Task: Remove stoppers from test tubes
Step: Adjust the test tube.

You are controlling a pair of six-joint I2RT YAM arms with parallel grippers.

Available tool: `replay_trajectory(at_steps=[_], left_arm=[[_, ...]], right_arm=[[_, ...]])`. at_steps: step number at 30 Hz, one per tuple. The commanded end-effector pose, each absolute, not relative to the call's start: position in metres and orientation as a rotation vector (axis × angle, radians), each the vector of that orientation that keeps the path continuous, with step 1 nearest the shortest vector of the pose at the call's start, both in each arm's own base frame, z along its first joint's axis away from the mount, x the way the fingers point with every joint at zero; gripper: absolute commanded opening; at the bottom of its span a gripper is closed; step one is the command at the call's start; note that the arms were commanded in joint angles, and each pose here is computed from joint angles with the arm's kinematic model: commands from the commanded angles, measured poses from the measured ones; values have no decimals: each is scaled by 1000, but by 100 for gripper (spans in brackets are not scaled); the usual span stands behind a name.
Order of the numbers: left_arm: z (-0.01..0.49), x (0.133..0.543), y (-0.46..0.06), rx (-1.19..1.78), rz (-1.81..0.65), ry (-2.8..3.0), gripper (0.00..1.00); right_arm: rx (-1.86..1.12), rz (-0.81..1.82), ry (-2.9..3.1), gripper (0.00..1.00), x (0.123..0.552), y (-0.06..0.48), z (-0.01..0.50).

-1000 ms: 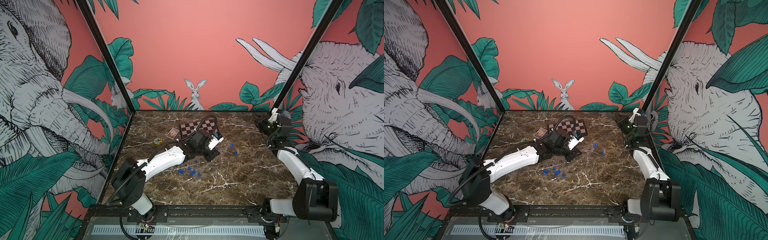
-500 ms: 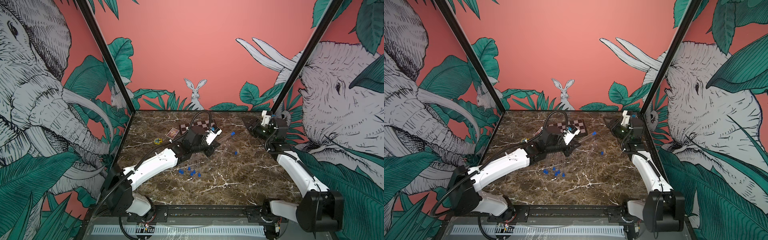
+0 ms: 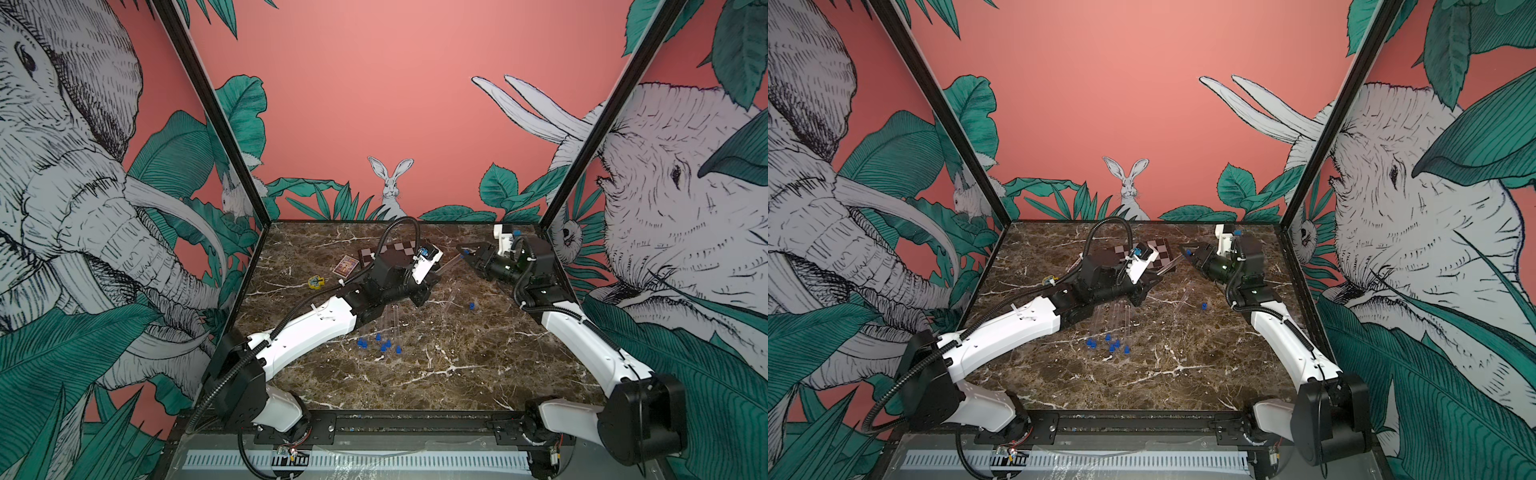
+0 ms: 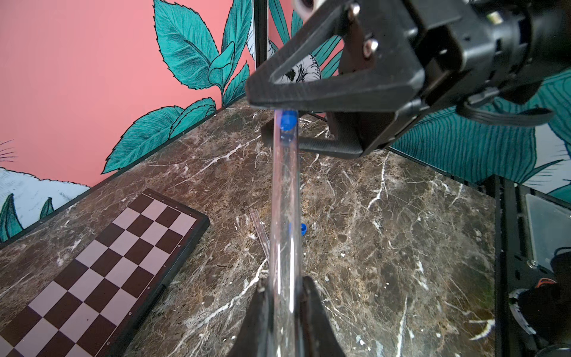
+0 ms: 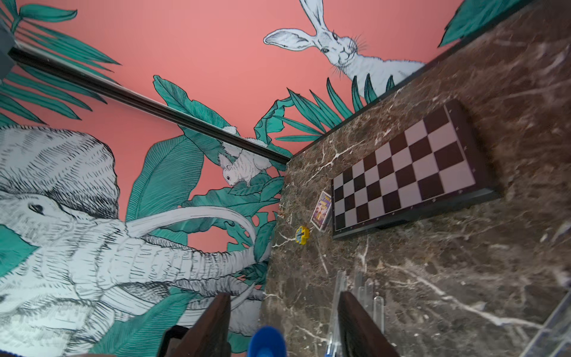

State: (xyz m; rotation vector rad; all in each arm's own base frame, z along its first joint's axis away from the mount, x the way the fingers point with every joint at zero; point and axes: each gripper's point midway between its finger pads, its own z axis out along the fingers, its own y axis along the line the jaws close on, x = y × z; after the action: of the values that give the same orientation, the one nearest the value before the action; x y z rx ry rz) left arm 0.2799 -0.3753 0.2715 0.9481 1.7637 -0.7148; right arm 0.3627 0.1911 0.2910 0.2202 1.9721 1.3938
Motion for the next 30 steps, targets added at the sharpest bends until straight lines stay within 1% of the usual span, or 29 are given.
replay_trajectory(at_steps=[1,4,8,10,11,13,14,15,17,20,21,22,24,26,30], left_arm=[[285,283,-379,918,-728,1728,0],[284,284,-380,919,-724,1734,0],[280,286,-380,918,-718,1747,0],[278,287,-381,916,-716,1756,0],[277,287,-382,919,-716,1759,4],[274,288,-383,929,-713,1773,17],[273,289,-384,930,-710,1779,26],[271,289,-385,935,-707,1787,38],[269,290,-388,950,-711,1789,49],[268,291,-391,963,-711,1792,78],[269,292,-392,963,-709,1789,83],[269,293,-392,964,-703,1784,84],[272,294,-393,965,-698,1771,81],[273,294,-393,975,-693,1764,73],[269,293,-396,1010,-690,1781,55]], right_arm=[[162,1444,1903,38,364,202,309],[148,1466,1896,23,364,207,311],[147,1482,1894,14,364,212,312],[147,1484,1893,6,364,214,312],[146,1485,1891,2,364,214,313],[138,1484,1887,0,363,215,315],[136,1483,1888,0,363,215,315],[128,1485,1889,0,362,217,316],[112,1493,1890,0,361,220,318],[87,1499,1884,0,358,223,322],[80,1498,1882,0,357,224,324],[73,1497,1882,0,356,224,325],[67,1493,1885,0,354,224,326],[62,1489,1882,0,352,223,327],[50,1477,1883,0,350,222,330]])
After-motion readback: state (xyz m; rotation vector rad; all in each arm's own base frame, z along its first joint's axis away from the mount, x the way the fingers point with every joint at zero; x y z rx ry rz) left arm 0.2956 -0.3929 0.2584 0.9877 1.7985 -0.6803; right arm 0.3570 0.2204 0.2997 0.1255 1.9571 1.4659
